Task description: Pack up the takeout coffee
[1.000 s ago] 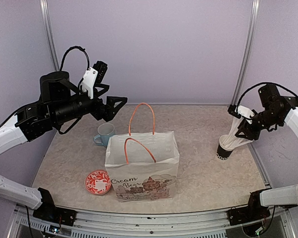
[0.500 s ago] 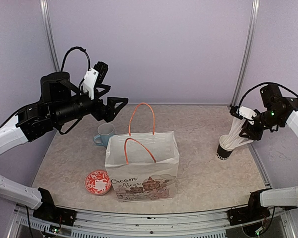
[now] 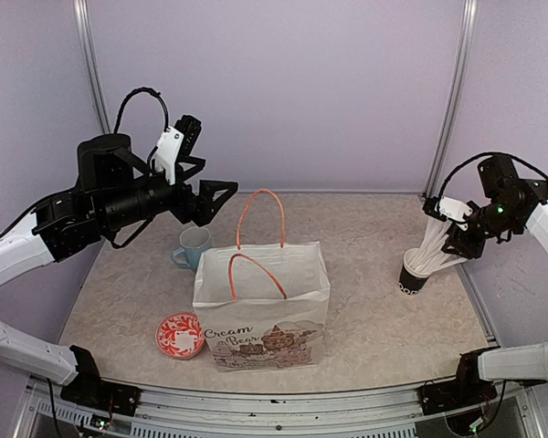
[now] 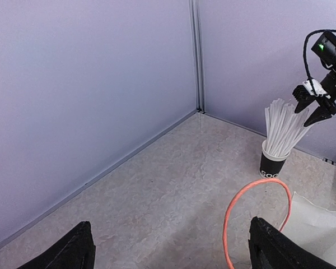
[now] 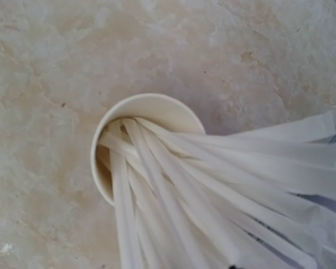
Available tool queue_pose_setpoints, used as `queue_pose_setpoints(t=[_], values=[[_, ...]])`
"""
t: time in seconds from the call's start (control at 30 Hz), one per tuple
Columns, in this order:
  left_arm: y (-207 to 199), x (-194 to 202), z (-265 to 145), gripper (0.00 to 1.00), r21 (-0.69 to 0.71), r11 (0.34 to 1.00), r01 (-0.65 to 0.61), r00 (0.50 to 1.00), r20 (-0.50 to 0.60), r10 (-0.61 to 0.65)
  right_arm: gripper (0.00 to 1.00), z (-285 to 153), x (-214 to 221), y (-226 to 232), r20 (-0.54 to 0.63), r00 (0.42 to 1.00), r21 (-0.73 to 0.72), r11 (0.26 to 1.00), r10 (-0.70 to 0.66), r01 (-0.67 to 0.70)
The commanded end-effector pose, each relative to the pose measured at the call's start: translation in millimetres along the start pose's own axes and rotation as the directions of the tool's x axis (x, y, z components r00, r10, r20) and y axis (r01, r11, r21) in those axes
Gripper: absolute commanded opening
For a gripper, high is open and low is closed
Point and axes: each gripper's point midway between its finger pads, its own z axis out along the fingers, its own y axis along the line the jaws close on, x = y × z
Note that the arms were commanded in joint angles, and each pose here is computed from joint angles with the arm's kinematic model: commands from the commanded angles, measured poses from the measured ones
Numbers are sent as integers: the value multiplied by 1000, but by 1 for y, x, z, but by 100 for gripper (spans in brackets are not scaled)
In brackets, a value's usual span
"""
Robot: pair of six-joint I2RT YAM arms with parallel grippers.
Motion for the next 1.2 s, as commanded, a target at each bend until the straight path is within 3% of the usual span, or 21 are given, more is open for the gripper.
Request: queue_pose_setpoints(t=[0.0, 0.23, 0.43, 0.63, 0.8, 0.9, 1.17], values=[[-1, 3, 6, 93, 11, 1000, 4, 1000, 8, -4, 46, -4, 0, -10, -7, 1000, 36, 999, -11, 12], [-2, 6, 10, 93, 16, 1000, 3, 1000, 0, -3, 26, -6, -10, 3, 39, 999, -50, 999, -15, 17], [-1, 6, 10, 93, 16, 1000, 1, 1000, 3, -1, 21, -31, -50, 6, 189, 981, -154, 988, 44, -15], [2, 4, 6, 92, 3, 1000, 1, 1000, 11, -1, 23, -37, -62, -43, 230, 963, 9, 989, 142, -148], [4, 10, 5, 93, -3, 1000, -3, 1000, 3, 3, 28, -40, -33, -90, 233, 928, 124, 938, 291, -325], [6, 12, 4, 93, -6, 1000, -6, 1000, 2, 6, 44, -42, -30, -93, 263, 903, 89, 924, 339, -372], [6, 14, 3, 92, 4, 1000, -3, 1000, 6, 3, 45, -23, -32, -76, 253, 882, -47, 915, 398, -400]])
